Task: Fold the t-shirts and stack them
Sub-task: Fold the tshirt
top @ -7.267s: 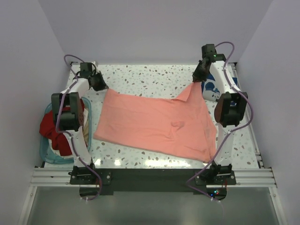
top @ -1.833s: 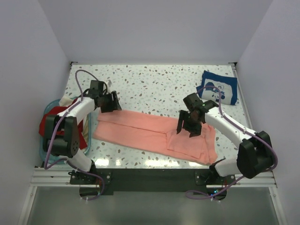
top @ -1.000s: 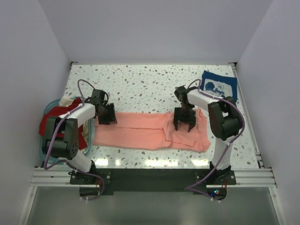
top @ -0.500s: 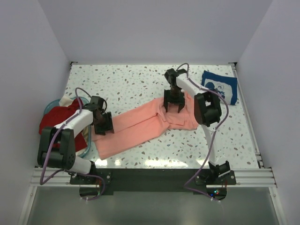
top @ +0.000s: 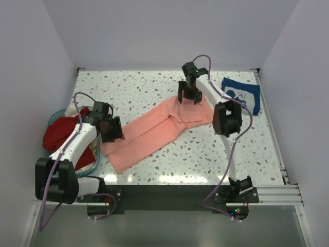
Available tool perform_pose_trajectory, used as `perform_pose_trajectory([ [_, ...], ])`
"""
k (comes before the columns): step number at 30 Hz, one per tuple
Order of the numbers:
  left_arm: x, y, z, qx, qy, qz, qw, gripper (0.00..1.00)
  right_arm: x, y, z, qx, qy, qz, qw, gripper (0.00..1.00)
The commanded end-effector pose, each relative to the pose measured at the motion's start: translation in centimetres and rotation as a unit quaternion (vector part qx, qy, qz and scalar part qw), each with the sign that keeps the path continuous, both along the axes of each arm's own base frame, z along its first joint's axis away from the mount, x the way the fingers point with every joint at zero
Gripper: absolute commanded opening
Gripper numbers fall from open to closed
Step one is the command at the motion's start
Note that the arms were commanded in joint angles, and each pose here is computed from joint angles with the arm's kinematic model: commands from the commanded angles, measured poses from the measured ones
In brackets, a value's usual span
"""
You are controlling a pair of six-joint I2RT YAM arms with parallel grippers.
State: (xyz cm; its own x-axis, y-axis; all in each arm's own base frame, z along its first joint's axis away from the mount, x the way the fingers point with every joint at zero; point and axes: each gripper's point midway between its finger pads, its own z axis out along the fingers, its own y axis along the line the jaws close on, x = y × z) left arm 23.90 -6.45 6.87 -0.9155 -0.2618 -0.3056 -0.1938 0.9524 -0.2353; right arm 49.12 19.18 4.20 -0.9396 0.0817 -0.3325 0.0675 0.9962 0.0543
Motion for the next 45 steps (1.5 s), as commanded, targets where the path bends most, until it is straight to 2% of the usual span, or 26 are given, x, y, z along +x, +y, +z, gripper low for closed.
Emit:
perform_pose_trajectory([
  [1,3.3,-1.6,3.0,-0.034,-0.071,-0.021,0.997,0.57,1.0,0.0,8.7,0.027,-0.101,0.023,0.994,0.78],
  [2,3.6,-2.0,2.9,-0.044,-0.071,-0.025,0.996,0.57,0.4,0.0,10.4,0.036,-0.113,0.029,0.993,0.78],
  [9,6.6,-4.4,2.7,-0.062,-0.099,-0.052,0.992,0.57,-7.0,-1.1,6.6,0.053,-0.025,0.024,0.998,0.78],
  [16,7.4,-6.8,0.2,-0.060,-0.097,-0.079,0.990,0.57,-9.7,-1.1,2.1,0.064,0.028,0.005,0.998,0.77],
  [23,6.4,-5.5,-2.1,-0.005,-0.096,-0.067,0.993,0.58,-9.3,-1.4,-1.6,0.039,0.069,-0.004,0.997,0.76],
  [28,3.6,-5.3,-4.8,0.000,-0.054,-0.064,0.996,0.58,-9.1,-1.9,-3.4,0.015,0.093,-0.015,0.995,0.76],
  [37,-0.3,-7.8,-6.1,-0.043,-0.004,-0.087,0.995,0.58,-5.7,-3.4,-4.7,-0.041,0.101,-0.017,0.994,0.77],
  [45,-3.7,-11.9,-5.7,-0.104,0.028,-0.129,0.986,0.57,-0.2,-4.6,-4.1,-0.044,0.058,-0.019,0.997,0.79],
])
